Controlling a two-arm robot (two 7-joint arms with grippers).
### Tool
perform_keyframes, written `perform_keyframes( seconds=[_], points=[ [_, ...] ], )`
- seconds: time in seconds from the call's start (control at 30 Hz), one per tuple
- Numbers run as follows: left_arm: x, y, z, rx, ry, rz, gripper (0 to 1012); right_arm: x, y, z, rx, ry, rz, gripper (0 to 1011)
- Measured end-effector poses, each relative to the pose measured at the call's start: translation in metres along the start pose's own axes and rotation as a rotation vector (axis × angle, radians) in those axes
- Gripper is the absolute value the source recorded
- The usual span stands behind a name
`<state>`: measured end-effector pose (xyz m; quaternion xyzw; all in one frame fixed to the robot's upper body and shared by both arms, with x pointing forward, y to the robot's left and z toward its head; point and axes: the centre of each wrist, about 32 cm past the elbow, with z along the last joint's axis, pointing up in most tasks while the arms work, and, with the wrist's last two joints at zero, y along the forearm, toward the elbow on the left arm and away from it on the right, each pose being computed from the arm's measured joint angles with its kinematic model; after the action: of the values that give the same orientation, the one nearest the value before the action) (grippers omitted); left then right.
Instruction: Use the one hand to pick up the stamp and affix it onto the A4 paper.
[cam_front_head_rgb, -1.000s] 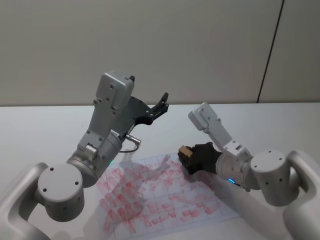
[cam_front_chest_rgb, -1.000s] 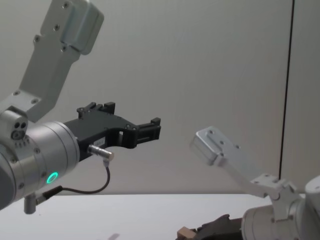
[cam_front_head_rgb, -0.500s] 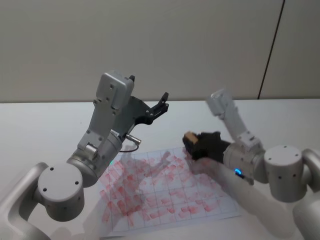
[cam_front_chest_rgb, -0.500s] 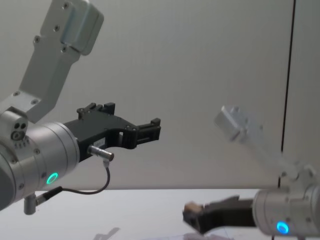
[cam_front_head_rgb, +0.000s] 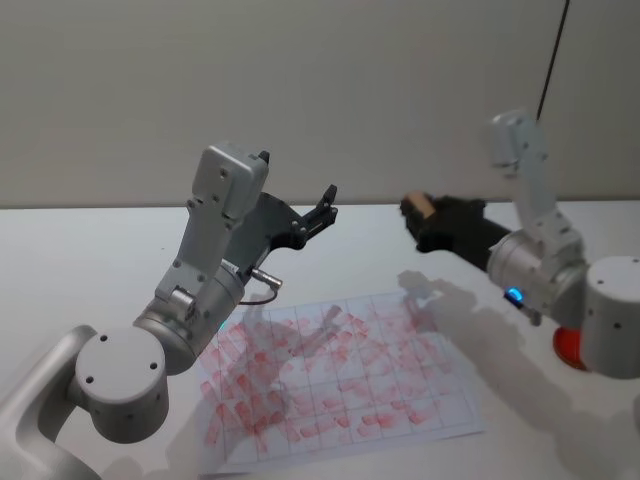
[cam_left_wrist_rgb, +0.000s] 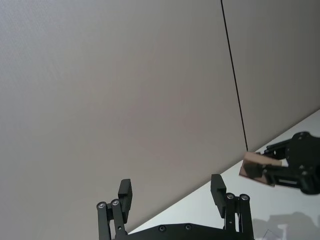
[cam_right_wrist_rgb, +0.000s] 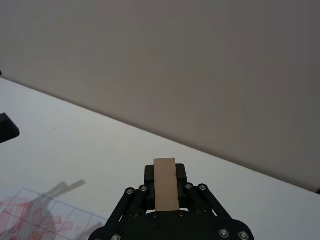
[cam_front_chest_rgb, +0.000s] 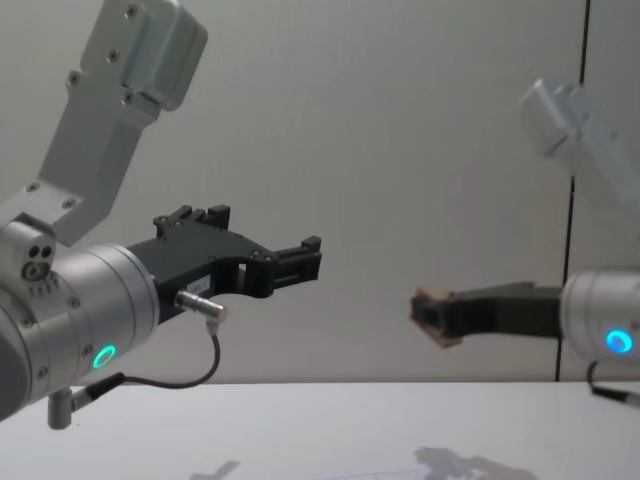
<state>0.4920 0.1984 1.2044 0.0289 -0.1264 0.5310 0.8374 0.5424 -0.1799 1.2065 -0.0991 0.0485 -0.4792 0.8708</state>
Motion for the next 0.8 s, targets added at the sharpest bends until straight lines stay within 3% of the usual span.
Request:
perform_keyframes(
  seconds=[0.33,0.8],
  points=[
    [0.0,0.0,0.0,0.0,0.0,0.0,1001,0.011,-0.028,0.004,-0.027,0.027,-0.085,220],
    [0.0,0.0,0.0,0.0,0.0,0.0,1002,0.021,-0.073,-0.015,-0.134,0.041,-0.18,220]
  ],
)
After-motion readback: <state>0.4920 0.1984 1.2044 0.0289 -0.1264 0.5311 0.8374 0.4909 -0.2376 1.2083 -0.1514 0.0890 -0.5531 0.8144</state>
